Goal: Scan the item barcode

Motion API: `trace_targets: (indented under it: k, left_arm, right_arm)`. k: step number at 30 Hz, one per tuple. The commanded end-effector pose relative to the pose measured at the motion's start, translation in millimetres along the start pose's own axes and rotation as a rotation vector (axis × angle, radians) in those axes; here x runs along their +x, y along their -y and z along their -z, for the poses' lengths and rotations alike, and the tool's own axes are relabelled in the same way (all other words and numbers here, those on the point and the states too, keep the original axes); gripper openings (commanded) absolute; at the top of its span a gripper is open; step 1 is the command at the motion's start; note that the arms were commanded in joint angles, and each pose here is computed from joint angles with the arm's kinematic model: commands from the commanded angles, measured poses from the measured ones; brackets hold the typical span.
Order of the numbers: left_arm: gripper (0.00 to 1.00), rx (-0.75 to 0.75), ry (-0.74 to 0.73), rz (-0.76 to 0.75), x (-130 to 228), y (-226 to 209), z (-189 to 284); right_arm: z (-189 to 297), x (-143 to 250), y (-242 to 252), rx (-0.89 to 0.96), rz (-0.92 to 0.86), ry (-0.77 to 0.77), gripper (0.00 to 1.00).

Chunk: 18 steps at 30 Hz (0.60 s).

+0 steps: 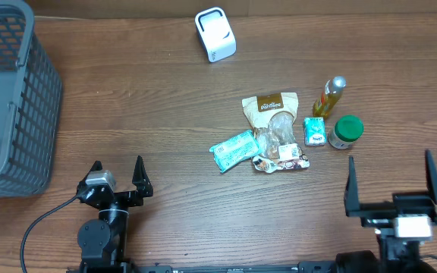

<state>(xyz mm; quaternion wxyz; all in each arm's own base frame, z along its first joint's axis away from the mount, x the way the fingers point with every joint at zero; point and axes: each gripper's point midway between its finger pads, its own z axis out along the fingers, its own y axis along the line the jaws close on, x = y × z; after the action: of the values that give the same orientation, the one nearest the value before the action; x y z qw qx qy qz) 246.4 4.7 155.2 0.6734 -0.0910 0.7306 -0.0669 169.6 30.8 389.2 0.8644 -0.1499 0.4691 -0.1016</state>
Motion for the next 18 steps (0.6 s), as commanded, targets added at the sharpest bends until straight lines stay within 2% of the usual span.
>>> trace_targets:
  k: [1, 5, 10, 13, 17, 18]
  left_arm:
    - [1.00, 0.016, 0.005, -0.027, 0, 3, 0]
    - [0.99, 0.016, 0.005, -0.027, 0, 3, 0]
    - [0.99, 0.016, 0.005, -0.027, 0, 3, 0]
    - [1.00, 0.016, 0.005, -0.027, 0, 3, 0]
    - [1.00, 0.016, 0.005, -0.027, 0, 3, 0]
    - [0.99, 0.016, 0.005, -0.027, 0, 3, 0]
  right_arm:
    - [1, 17, -10, 0.011, 0.032, 0.064, 1.00]
    - [6, 37, -17, 0.027, 0.032, 0.102, 1.00]
    - [9, 74, -33, -0.008, -0.018, 0.016, 1.00]
    - [12, 105, -45, -0.037, -0.081, -0.070, 1.00]
    - [22, 152, -66, -0.112, -0.163, -0.274, 1.00]
    - [30, 173, -77, -0.152, -0.176, -0.365, 1.00]
